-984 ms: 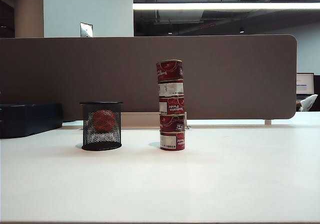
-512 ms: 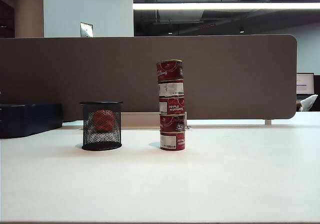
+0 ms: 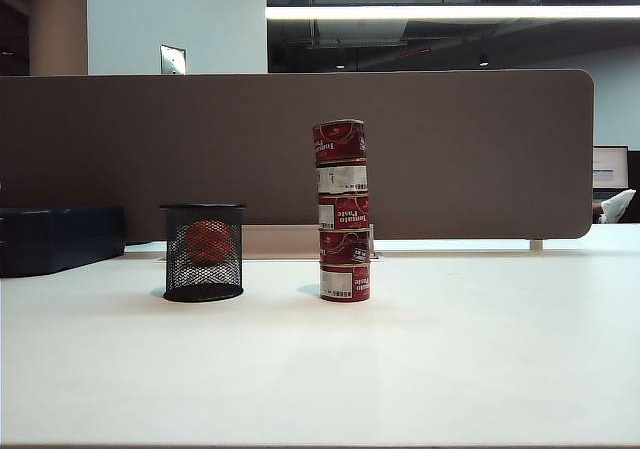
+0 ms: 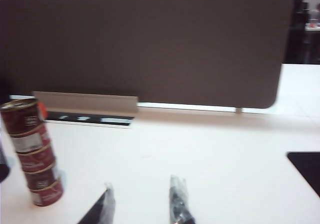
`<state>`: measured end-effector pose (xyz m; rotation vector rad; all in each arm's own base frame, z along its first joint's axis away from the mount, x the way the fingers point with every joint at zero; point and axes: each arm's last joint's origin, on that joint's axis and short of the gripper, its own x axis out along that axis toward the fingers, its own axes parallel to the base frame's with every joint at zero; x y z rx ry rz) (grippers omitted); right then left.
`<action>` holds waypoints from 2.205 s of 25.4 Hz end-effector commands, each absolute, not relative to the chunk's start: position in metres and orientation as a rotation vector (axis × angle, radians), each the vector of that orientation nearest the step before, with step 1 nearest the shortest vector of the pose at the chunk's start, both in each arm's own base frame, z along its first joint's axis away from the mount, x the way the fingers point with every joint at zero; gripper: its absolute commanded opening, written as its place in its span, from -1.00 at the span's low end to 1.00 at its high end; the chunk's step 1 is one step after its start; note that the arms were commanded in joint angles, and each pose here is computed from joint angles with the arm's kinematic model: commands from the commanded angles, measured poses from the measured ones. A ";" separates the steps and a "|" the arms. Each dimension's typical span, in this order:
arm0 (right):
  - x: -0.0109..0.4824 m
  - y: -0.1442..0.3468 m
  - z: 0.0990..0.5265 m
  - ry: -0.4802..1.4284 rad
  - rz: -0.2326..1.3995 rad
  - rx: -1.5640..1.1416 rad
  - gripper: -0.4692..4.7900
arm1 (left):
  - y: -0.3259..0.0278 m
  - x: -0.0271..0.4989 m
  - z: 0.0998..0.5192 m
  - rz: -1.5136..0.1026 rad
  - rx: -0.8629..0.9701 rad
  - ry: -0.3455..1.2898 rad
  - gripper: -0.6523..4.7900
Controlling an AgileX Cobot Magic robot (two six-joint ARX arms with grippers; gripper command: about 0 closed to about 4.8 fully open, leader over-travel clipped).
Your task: Take a can of tomato sauce from the stacked ones and place it on the table.
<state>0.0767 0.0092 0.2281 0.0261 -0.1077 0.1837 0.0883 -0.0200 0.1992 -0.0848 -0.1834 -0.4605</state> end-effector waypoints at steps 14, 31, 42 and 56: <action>0.063 0.014 0.283 0.052 0.393 0.126 -0.61 | -0.021 0.086 0.206 -0.518 -0.129 -0.210 -0.78; 0.118 0.026 0.339 0.272 0.586 0.210 0.32 | -0.024 0.084 0.205 -0.632 -0.119 -0.196 -0.78; 0.178 0.075 0.353 0.450 0.764 0.187 0.83 | -0.024 0.085 0.204 -0.630 -0.121 -0.181 -0.78; 0.256 0.117 0.342 0.496 0.795 0.173 1.00 | -0.024 0.085 0.204 -0.634 -0.122 -0.179 -0.78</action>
